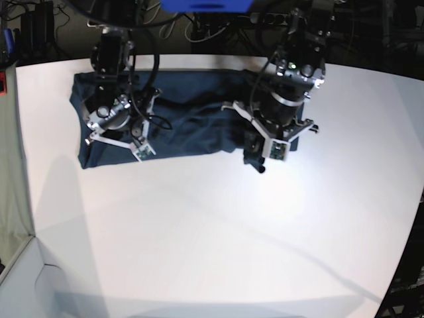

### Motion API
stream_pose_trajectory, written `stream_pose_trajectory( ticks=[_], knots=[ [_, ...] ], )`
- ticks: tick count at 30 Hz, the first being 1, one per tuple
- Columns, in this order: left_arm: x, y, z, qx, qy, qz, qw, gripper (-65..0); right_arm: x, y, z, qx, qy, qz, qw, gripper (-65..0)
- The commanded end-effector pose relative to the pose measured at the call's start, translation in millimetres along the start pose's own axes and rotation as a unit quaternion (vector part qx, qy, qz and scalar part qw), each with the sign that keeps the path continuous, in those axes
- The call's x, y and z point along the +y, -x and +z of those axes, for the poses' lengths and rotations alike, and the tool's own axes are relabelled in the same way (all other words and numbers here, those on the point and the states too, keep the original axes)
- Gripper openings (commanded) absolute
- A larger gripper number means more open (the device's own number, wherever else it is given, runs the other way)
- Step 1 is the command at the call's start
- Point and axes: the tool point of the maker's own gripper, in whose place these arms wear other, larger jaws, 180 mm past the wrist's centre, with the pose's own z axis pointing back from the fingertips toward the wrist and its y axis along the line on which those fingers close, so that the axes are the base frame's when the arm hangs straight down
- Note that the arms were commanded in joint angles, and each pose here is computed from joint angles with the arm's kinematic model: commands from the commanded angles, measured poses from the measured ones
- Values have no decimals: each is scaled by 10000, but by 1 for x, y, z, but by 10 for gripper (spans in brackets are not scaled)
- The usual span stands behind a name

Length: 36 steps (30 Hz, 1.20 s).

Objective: Layout the t-shirt on the table in an organized manner, then fold the t-shirt properly
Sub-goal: 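Lift the strip's middle with the left gripper and fold it over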

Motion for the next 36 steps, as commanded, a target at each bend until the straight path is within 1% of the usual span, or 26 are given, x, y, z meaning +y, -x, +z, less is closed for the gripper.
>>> stream_pose_trajectory(
  ticks=[1, 5, 8, 10, 15, 22, 25, 29, 31, 36],
  knots=[
    [4, -13, 4, -245, -72, -3, 9997, -650, -2, -8, 3, -127, 19, 15, 9999, -381],
    [20, -20, 8, -341, -276, 59, 9990, -650, -2, -8, 3, -127, 19, 15, 9999, -381],
    [14, -22, 7, -366, -177, 57, 9992, -650, -3, -8, 3, -141, 23, 15, 9999, -381],
    [2, -22, 5, -365, -44, 3, 9993, -650, -3, -8, 3, -141, 23, 15, 9999, -381],
    [-36, -30, 0, -436, 457, -182, 9978, -650, -4, -10, 3, -165, 31, 12, 9999, -381],
    [-73, -14, -10, -207, 925, -408, 9947, -650, -4, -11, 1, -145, 10, 15, 9999, -381],
    [-83, -2, -12, -57, 1051, -469, 9933, -650, -4, -11, 1, -145, 10, 15, 9999, -381],
    [-86, -1, -12, -38, 1091, -488, 9928, -644, -4, -11, 1, -145, 10, 15, 9999, -381],
    [-86, 0, -12, -30, 1090, -489, 9928, -604, -4, -12, 1, -151, 14, 15, 9999, -381],
    [-88, -2, -9, -88, 1116, -465, 9926, -414, -4, -12, 1, -151, 14, 15, 9999, -381]
  ],
)
